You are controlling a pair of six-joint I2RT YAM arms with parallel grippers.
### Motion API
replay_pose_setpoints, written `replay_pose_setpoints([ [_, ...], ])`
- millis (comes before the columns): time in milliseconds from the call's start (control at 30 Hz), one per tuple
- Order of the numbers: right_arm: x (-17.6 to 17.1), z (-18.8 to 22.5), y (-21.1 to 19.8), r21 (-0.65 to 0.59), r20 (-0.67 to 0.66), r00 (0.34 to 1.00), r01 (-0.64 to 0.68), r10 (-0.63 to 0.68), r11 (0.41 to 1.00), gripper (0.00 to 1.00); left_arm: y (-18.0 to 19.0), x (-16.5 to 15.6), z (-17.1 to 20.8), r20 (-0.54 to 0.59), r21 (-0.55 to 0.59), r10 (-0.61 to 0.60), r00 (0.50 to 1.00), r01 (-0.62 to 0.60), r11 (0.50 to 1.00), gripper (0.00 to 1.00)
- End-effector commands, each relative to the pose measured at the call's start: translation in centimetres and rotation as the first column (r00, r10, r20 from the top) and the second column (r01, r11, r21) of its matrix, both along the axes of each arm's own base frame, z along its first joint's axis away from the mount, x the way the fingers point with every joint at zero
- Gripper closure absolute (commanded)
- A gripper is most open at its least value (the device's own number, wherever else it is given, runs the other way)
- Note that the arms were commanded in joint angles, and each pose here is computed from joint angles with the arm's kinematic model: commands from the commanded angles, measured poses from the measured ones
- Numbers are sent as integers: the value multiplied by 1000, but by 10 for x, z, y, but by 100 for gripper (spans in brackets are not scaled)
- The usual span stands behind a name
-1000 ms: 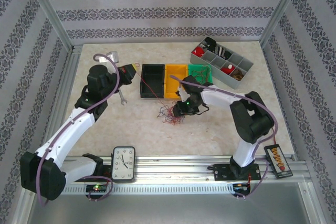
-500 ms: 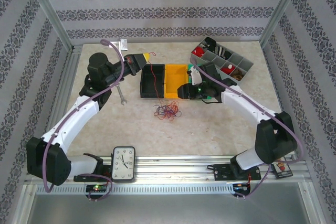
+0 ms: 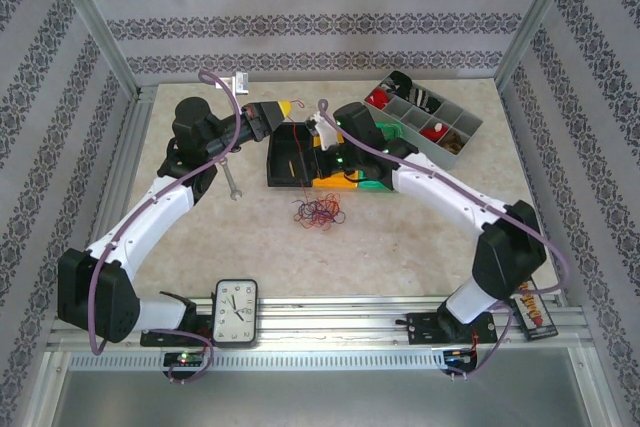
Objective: Untangle the cables
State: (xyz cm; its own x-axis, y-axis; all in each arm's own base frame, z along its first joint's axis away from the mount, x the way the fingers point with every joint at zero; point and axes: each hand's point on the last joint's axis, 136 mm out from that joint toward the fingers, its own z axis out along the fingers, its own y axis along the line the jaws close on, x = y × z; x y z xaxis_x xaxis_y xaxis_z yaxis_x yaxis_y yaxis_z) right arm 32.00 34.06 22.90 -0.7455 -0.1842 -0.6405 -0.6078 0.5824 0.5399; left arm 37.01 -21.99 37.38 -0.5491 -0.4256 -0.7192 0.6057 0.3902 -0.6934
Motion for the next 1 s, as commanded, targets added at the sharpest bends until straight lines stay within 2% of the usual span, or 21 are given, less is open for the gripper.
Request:
replay_pose_setpoints([
  [0, 22, 19, 10, 52, 48, 998, 37, -40, 998, 56, 4, -4, 26, 78, -33, -11, 997, 14, 999, 100],
  [33, 24, 18, 11, 53, 45, 998, 41, -43, 998, 63, 4, -4, 26, 77, -33, -8, 997, 11, 999, 100],
  [133, 26, 15, 4, 51, 40, 997, 64, -66, 997, 93, 8, 1, 18, 57, -19, 29, 998, -28, 999, 100],
  [167, 27, 17, -1, 58, 41, 996, 80, -82, 995, 100, 11, 4, 13, 44, -5, 57, 997, -57, 998, 98],
  [300, 27, 27, -32, 96, 30, 989, 145, -148, 985, 100, 24, 16, -30, -22, 108, 160, 987, -156, 982, 60],
  [400, 26, 41, -60, 143, 15, 982, 186, -190, 972, 100, 23, 15, -77, -86, 222, 156, 984, -133, 966, 45],
  [467, 26, 44, -76, 161, -8, 976, 215, -217, 963, 100, 18, 8, -111, -140, 279, 123, 982, -80, 957, 41],
  [633, 26, 39, -96, 160, -37, 967, 255, -253, 953, 100, -12, -21, -178, -235, 421, -8, 972, 110, 900, 39],
  [767, 30, 37, -101, 168, -57, 961, 278, -272, 946, 100, -36, -44, -223, -313, 515, -114, 943, 269, 814, 37],
  [967, 38, 25, -109, 157, -110, 943, 327, -313, 932, 100, -69, -75, -259, -374, 588, -260, 890, 444, 676, 33],
])
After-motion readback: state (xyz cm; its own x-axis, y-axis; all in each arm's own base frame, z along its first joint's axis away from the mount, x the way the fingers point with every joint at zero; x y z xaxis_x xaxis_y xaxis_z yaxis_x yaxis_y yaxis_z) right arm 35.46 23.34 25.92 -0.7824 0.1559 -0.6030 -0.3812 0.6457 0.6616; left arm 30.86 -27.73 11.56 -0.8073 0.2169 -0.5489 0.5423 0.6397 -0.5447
